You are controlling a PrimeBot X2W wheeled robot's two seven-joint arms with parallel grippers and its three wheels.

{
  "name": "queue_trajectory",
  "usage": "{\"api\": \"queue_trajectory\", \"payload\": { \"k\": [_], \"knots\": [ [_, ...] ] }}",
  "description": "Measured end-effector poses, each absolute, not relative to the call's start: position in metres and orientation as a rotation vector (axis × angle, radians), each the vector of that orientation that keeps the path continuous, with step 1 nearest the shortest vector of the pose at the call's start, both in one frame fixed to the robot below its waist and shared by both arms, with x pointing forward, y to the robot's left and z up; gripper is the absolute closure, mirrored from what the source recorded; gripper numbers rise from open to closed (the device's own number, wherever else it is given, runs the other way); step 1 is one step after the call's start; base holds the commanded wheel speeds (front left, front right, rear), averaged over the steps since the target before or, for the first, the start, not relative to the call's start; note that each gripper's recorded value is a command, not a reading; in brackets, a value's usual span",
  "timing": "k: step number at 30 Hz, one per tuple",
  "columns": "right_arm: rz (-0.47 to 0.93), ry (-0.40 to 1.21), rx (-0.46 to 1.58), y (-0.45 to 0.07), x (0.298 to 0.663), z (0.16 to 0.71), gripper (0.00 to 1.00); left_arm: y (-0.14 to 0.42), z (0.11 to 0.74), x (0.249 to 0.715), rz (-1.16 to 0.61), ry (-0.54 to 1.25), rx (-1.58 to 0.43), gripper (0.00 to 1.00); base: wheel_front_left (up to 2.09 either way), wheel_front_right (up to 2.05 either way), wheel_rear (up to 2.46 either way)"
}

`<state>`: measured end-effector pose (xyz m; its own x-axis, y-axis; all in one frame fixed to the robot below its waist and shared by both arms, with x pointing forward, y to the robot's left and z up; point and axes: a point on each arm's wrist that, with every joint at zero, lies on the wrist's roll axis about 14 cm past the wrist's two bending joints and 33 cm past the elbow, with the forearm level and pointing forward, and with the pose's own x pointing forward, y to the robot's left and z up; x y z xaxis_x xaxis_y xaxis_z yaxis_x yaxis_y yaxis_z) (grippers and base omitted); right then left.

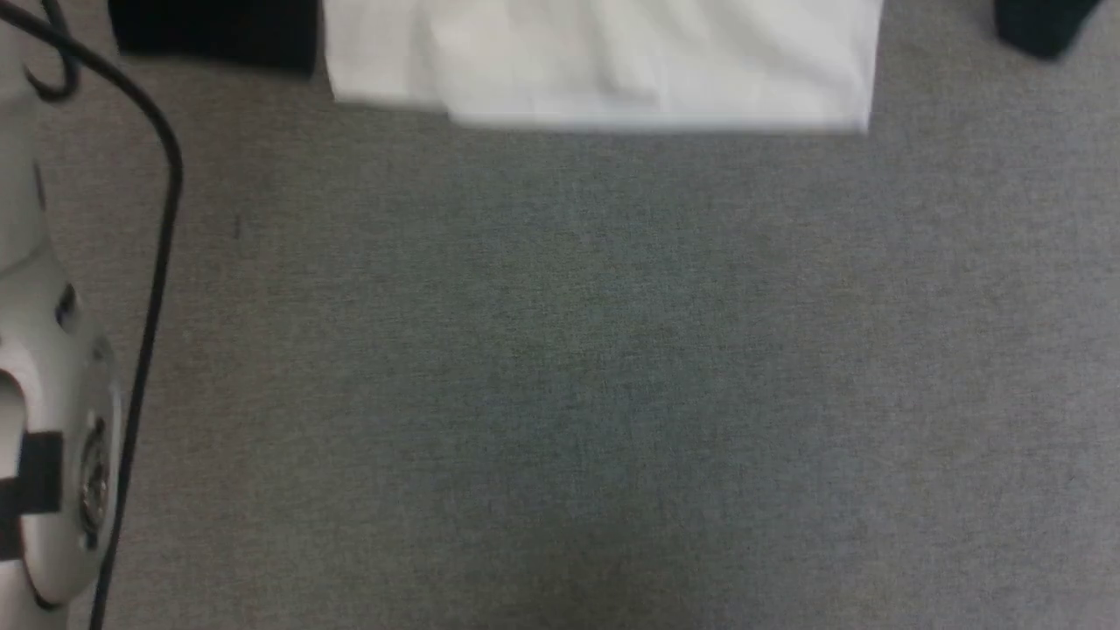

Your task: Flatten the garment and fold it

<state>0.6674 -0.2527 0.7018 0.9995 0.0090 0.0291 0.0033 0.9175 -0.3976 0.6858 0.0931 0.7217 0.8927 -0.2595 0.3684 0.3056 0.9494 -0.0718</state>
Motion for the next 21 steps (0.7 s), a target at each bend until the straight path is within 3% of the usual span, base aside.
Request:
{"api": "queue_trajectory", "payload": {
  "k": [7, 11, 17, 18, 21],
  "knots": [
    [-0.07, -0.309, -0.472, -0.256, 0.671, 0.764, 1.0, 0.095, 0.755, 0.7, -0.263, -0.57, -0.216, 1.0, 0.0, 0.0, 0.0],
    [-0.072, -0.355, -0.483, -0.255, 0.673, 0.765, 1.0, 0.095, 0.746, 0.709, -0.26, -0.573, -0.233, 1.0, 0.0, 0.0, 0.0],
    [0.008, -0.251, -0.458, -0.243, 0.682, 0.7, 1.0, 0.098, 0.674, 0.723, -0.265, -0.378, -0.166, 1.0, 0.0, 0.0, 0.0],
    [0.063, -0.152, -0.424, -0.236, 0.678, 0.647, 1.0, 0.098, 0.608, 0.721, -0.281, -0.193, -0.107, 1.0, 0.0, 0.0, 0.0],
    [0.104, -0.062, -0.376, -0.232, 0.665, 0.602, 1.0, 0.098, 0.552, 0.707, -0.303, -0.031, -0.069, 1.0, 0.0, 0.0, 0.0]
  ]
}}
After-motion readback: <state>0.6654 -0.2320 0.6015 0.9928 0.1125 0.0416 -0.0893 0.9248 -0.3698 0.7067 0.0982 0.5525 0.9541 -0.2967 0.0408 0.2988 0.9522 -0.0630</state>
